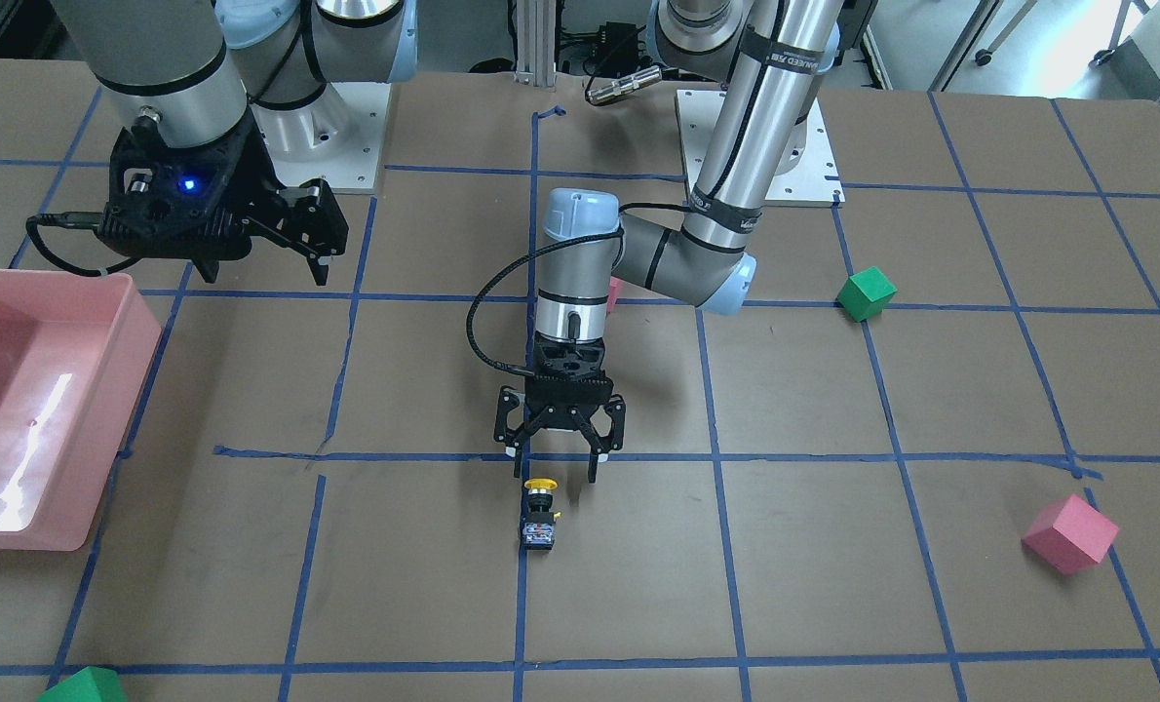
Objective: Align button upright
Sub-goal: 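Lower the left gripper and grasp the button body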
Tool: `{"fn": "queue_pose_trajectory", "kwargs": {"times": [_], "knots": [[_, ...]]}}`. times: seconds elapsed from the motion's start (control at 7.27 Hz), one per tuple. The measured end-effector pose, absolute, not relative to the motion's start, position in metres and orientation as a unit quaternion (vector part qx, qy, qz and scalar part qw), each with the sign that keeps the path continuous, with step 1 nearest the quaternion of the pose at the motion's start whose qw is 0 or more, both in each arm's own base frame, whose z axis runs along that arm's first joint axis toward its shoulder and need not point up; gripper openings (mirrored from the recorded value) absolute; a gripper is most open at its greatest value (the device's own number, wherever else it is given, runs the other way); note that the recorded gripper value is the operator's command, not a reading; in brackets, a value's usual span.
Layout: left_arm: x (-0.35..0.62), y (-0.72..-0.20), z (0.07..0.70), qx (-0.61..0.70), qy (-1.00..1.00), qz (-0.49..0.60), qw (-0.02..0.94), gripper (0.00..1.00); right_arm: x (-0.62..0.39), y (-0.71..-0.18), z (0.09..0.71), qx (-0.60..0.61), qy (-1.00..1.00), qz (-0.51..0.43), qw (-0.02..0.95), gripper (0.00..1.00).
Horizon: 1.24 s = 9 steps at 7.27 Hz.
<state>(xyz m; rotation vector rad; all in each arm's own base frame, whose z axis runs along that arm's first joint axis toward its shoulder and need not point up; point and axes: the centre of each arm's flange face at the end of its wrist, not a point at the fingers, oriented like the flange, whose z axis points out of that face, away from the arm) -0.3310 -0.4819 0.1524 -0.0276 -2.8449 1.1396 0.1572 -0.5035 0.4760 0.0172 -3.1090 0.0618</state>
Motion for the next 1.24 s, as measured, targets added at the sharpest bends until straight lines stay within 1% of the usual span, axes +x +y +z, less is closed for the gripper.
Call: {"fn": "queue_pose_trajectory", "kwargs": {"times": [0.41,0.55,0.69,0.96,1.24], "knots": [[-0.336,-0.493,0.135,-0.011,-0.926,0.375,0.040,0.91,0.157,-0.503,0.476,0.005,-1.000,0.020,0.016,1.00],[-0.337,-0.494,0.131,-0.014,-0.926,0.375,0.040,0.83,0.157,-0.503,0.476,0.005,-1.000,0.020,0.016,1.00],[-0.337,-0.495,0.129,-0.017,-0.926,0.375,0.040,0.67,0.157,-0.503,0.476,0.005,-1.000,0.020,0.017,1.00],[-0.338,-0.494,0.127,-0.022,-0.927,0.373,0.040,0.57,0.157,-0.503,0.476,0.005,-1.000,0.019,0.017,1.00],[-0.339,-0.492,0.128,-0.028,-0.926,0.374,0.038,0.32,0.157,-0.503,0.476,0.005,-1.000,0.019,0.017,1.00]]}}
